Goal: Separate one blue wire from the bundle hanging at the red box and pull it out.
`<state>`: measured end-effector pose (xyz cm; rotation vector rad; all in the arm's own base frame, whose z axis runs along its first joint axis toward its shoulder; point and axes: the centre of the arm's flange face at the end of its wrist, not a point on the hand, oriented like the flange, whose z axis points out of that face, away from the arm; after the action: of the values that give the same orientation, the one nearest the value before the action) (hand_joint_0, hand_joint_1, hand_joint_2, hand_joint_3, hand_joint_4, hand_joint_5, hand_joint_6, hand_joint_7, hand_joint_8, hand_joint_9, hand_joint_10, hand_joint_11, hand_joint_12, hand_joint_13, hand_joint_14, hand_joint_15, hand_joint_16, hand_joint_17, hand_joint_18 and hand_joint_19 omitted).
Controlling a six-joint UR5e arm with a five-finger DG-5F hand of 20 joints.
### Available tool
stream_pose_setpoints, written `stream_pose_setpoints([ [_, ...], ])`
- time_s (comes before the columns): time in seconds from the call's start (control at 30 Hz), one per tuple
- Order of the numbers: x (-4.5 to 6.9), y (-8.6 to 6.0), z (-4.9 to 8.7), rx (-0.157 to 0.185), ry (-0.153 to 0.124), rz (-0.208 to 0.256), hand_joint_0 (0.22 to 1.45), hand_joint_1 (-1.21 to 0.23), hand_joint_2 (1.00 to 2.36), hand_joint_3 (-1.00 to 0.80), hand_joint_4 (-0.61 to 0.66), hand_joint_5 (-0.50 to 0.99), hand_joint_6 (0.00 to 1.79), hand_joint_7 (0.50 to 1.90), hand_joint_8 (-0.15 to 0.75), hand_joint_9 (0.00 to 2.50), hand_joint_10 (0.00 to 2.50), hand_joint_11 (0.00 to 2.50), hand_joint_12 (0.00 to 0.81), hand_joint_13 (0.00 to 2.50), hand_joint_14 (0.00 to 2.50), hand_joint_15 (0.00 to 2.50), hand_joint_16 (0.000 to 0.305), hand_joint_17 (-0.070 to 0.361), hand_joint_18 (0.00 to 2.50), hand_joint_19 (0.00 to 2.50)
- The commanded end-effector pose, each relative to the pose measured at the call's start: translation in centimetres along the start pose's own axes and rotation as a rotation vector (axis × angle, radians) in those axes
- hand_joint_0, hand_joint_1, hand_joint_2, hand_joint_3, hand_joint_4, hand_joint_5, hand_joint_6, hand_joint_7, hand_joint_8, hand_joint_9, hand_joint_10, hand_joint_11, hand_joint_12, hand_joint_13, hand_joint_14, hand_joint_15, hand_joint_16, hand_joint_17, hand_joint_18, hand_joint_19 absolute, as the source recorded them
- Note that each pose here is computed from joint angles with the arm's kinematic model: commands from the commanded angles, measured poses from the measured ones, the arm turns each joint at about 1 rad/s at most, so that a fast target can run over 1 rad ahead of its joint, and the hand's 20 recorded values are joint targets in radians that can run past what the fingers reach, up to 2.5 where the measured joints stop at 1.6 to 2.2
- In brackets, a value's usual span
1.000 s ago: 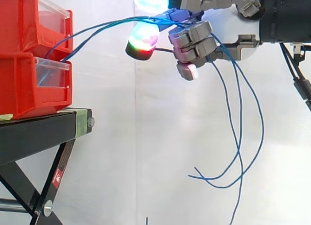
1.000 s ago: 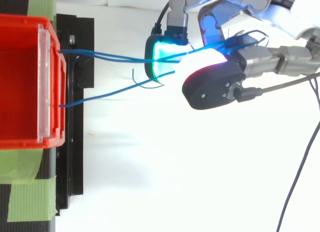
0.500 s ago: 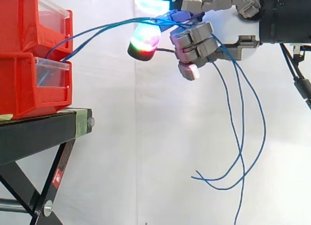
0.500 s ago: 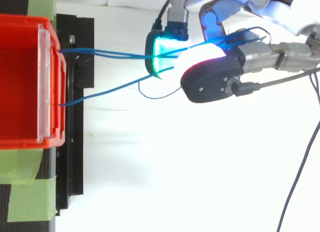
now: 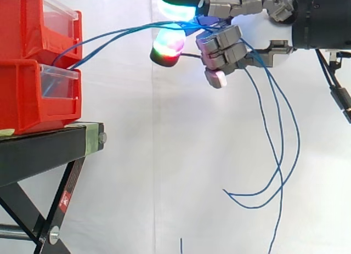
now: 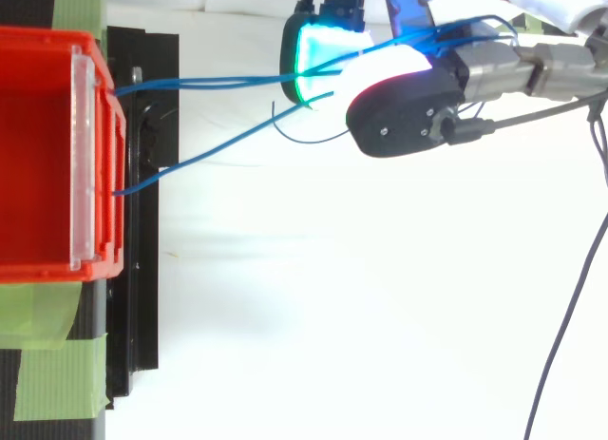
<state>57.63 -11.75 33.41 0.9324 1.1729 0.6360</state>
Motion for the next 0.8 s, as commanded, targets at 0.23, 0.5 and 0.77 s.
stream_pose_setpoints([
  [0.23,-1.5,1.4,0.7,-0.032,-0.034,-0.049,0.63,-0.62,1.01,-0.35,0.21,-0.15,0.81,1.12,0.280,0.95,1.34,1.46,0.366,0.78,1.90,1.44,0.044,0.098,0.94,1.34],
  [0.5,-1.6,1.6,0.8,-0.029,-0.037,-0.081,0.62,-0.75,1.02,-0.22,0.19,-0.17,0.84,1.17,0.279,0.88,1.41,1.45,0.369,0.76,1.93,1.43,0.045,0.100,0.94,1.35],
  [0.77,-1.5,1.5,0.7,-0.020,-0.034,-0.083,0.63,-0.84,1.02,-0.15,0.15,-0.20,0.88,1.08,0.275,0.79,1.43,1.45,0.359,0.65,2.00,1.43,0.046,0.103,0.87,1.37],
])
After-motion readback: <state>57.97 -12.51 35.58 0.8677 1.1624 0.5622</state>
